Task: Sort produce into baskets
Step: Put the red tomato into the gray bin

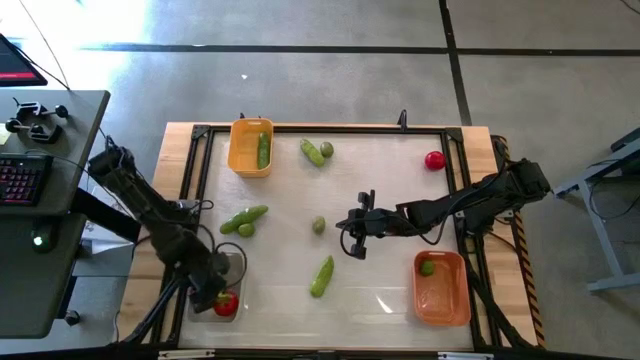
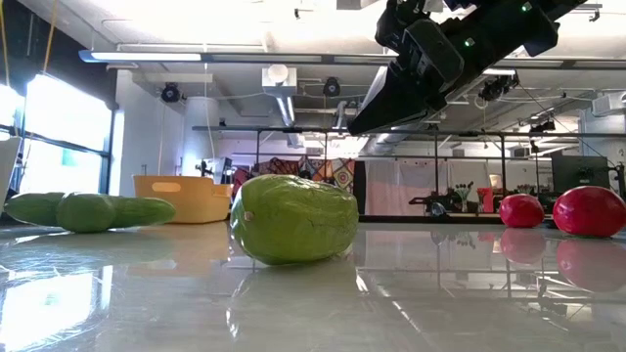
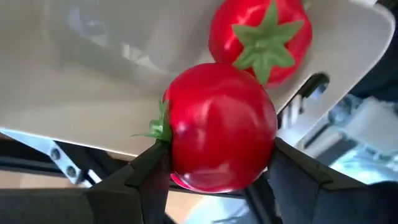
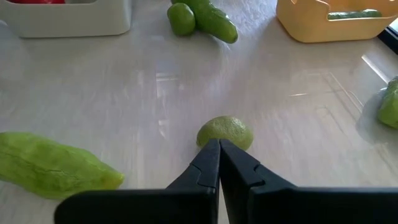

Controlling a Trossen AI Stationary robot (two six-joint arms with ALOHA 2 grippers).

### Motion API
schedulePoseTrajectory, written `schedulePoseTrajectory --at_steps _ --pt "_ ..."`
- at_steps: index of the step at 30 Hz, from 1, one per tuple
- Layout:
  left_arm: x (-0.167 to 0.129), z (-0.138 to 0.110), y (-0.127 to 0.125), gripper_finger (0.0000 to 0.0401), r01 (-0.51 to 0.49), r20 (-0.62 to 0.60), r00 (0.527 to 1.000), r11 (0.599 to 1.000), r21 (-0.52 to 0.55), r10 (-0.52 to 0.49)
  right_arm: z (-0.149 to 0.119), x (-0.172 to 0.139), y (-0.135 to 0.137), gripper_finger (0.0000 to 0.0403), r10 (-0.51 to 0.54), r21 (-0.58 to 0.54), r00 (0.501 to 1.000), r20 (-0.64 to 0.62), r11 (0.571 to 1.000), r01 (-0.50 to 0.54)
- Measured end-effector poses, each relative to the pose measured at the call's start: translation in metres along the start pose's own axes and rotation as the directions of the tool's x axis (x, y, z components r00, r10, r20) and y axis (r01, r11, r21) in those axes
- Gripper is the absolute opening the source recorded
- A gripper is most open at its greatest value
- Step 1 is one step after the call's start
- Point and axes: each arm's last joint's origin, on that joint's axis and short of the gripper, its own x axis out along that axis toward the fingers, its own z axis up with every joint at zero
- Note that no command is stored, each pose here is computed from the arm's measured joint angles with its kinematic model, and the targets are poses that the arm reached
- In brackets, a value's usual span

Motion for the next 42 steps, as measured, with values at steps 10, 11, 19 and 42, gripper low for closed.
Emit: schedulePoseTrajectory --at_steps 10,11,19,42 --pt "-0.008 0.026 0.000 0.0203 0.102 -0.072 0.990 0.973 -0.207 -0.119 -0.001 0.000 0.000 0.0000 -0.001 -0.002 1.000 -0.007 1.000 0.001" --pt "-0.008 0.028 0.000 0.0203 0.102 -0.090 0.988 0.969 -0.226 -0.125 -0.001 0.000 0.000 0.0000 -0.001 -0.003 1.000 -0.009 1.000 0.001" --pt "-0.001 0.046 0.002 0.0203 0.057 -0.188 0.973 0.932 -0.357 -0.131 -0.003 0.000 0.000 0.0000 -0.003 -0.004 1.000 -0.026 1.000 0.003" --pt "0.026 0.054 0.003 0.0205 -0.105 -0.322 0.947 0.941 -0.322 -0.005 -0.006 -0.001 0.003 0.0000 -0.011 -0.028 0.998 -0.055 1.000 0.009"
